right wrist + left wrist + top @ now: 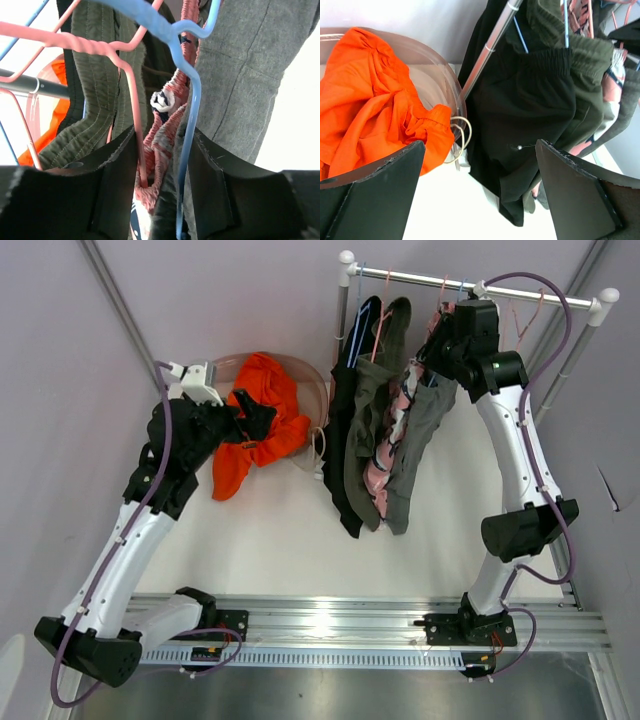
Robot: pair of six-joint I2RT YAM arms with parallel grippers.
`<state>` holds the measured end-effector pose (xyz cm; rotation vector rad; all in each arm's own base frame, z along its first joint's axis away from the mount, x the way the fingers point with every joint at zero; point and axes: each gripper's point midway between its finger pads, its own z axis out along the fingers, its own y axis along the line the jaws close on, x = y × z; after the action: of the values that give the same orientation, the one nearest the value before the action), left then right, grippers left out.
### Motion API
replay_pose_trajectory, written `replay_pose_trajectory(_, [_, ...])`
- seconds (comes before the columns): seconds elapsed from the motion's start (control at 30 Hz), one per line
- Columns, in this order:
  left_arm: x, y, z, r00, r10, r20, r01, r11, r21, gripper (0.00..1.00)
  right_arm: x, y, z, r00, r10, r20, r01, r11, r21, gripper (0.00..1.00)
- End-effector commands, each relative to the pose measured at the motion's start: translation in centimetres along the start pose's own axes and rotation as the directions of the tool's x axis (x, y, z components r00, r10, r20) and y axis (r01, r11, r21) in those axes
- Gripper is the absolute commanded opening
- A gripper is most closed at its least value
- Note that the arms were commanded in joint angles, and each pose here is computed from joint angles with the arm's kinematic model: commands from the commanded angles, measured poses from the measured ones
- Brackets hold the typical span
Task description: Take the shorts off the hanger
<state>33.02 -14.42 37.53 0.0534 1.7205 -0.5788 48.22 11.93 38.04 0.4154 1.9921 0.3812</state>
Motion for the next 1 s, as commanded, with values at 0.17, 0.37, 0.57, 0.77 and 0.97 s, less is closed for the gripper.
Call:
replay_pose_trajectory(0.17, [0.7,0.0,0.7,1.0,0.025,0.007,-0.025,1.0,0.006,0.98,-3.2,0.3,-2.8,0.993,0.005,0.114,-0.006,1.0,0.005,0.88])
replay_pose_trajectory(0.37, [0.9,0.0,0.9,1.0,0.022,0.001,-0.022,1.0,0.008,0.98,-4.7,-0.3,-5.6,0.984,-0.003,0.18,-0.001,1.0,0.02,0.96])
replay_pose_trajectory(0.57, [1.2,0.2,0.9,1.0,0.024,-0.004,-0.024,1.0,0.003,0.98,-5.0,-0.5,-6.0,0.983,-0.002,0.185,-0.002,1.0,0.018,0.75])
replay_pose_trajectory(0.77, [1.2,0.3,0.8,1.0,0.027,-0.004,-0.027,1.0,-0.002,0.98,-4.4,-0.6,-4.7,0.986,0.002,0.167,-0.006,1.0,0.025,0.69])
replay_pose_trajectory(0.97, [1.4,0.3,0.8,1.0,0.027,-0.006,-0.027,1.0,0.0,0.98,-3.8,-0.6,-3.1,0.989,0.006,0.149,-0.01,1.0,0.025,0.67])
